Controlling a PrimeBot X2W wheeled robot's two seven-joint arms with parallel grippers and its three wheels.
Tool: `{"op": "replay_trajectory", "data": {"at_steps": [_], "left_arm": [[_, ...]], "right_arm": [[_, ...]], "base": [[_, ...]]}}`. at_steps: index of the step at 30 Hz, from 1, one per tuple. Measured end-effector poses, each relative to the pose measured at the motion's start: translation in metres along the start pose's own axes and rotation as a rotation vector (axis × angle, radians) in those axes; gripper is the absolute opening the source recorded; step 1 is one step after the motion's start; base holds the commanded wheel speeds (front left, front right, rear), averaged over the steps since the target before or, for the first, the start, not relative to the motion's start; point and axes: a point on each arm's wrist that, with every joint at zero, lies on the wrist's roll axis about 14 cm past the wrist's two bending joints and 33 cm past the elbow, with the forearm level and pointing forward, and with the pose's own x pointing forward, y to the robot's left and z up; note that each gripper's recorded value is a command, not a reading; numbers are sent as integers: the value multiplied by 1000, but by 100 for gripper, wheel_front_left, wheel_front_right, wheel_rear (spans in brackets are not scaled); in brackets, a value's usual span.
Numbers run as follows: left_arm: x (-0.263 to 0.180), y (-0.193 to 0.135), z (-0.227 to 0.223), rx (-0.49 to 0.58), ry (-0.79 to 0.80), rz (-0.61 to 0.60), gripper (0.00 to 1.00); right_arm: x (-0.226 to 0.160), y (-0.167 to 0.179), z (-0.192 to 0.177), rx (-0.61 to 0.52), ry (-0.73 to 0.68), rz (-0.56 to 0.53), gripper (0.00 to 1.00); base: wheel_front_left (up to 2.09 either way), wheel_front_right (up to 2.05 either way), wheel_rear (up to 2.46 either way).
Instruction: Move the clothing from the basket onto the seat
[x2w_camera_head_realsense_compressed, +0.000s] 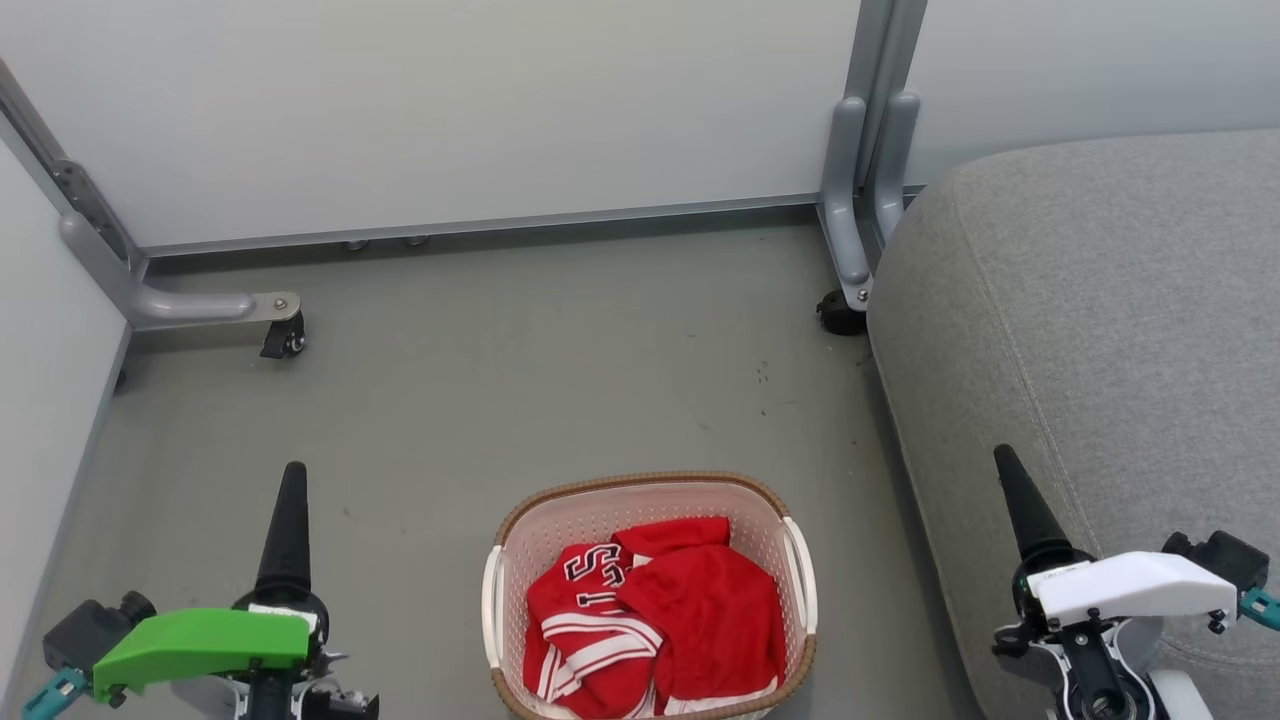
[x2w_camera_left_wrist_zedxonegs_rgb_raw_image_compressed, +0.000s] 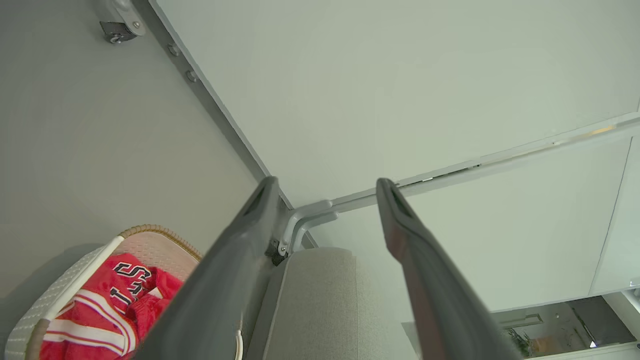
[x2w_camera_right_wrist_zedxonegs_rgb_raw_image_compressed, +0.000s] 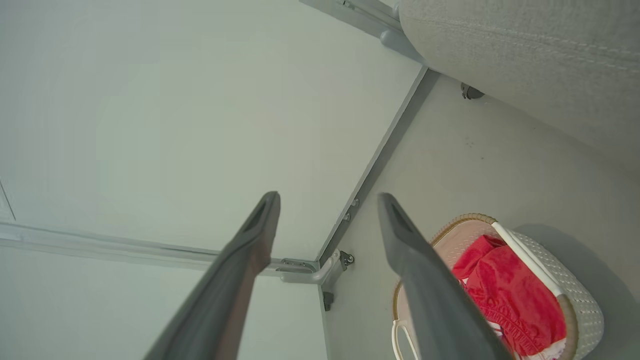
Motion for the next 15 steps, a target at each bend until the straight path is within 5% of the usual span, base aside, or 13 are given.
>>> {"op": "replay_trajectory", "data": {"at_steps": [15], "left_arm": [[2, -25, -14, 318, 11, -56, 100]], "right_arm": [[0, 26, -19, -305, 30, 88, 100]], "base": [[0, 0, 0]]}}
